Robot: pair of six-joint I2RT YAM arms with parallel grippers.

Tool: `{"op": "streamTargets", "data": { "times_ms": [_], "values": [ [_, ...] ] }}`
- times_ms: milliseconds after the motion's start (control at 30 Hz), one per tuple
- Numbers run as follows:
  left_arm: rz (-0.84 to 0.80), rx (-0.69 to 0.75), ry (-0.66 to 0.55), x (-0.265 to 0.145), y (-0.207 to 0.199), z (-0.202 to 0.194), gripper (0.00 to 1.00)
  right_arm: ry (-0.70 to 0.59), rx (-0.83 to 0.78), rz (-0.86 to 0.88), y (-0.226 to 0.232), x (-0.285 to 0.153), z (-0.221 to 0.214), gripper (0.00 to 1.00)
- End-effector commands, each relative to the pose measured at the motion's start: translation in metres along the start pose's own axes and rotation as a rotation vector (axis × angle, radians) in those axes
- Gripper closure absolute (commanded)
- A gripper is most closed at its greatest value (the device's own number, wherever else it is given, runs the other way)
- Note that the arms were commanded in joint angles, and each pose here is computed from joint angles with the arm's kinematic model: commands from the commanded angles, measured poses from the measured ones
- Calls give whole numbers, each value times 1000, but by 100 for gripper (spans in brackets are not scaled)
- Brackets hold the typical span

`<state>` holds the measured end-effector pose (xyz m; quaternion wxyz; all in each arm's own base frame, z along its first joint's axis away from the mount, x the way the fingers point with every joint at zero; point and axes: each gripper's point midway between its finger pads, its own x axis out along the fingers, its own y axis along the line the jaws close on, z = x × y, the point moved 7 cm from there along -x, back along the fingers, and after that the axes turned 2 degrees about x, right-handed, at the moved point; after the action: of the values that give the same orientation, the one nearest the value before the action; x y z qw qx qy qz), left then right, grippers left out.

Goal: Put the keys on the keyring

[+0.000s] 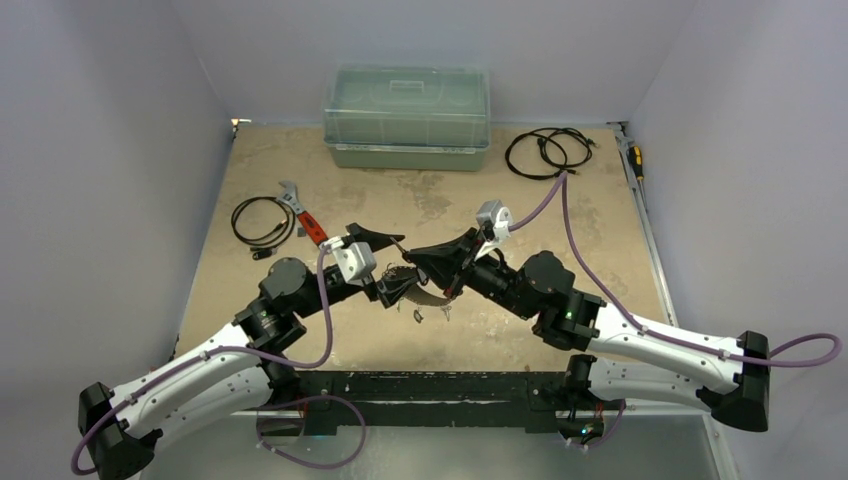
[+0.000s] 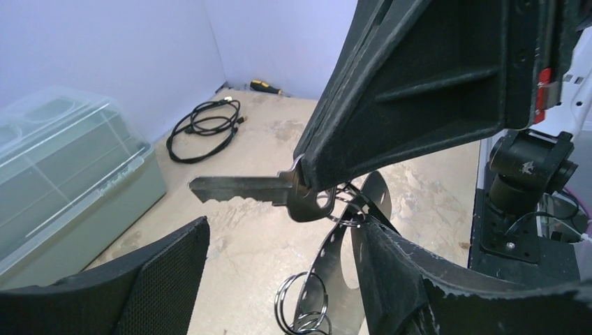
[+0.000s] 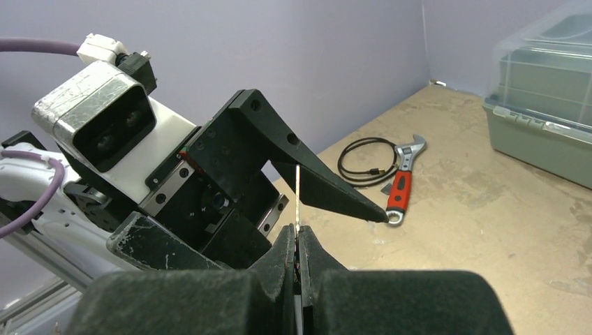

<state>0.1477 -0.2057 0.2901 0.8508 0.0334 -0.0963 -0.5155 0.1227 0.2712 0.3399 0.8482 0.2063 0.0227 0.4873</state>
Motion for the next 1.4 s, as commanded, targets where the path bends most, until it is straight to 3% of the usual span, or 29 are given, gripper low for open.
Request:
{"op": "streamTargets", "data": {
  "times_ms": [0,133,233,600,667,1200,1367],
  "values": [
    [-31,31,-106,1,-3,21,28,-105,36,64,14,3,27,100],
    [-40,32,-129,-1,-4,24,29,-103,46,71,14,4,25,100],
    [-51,33,-130,-1,-5,24,36,-105,52,77,15,4,26,100],
    [-101,15,-105,3,-10,19,87,-115,56,84,17,2,29,100],
    [-106,11,-103,3,-11,19,100,-117,54,80,16,2,30,100],
    [-183,-9,-117,-5,-21,25,100,-99,72,-64,2,2,29,100],
    [-194,-1,-139,-13,-23,31,100,-94,79,-106,-3,2,26,90]
  ]
}}
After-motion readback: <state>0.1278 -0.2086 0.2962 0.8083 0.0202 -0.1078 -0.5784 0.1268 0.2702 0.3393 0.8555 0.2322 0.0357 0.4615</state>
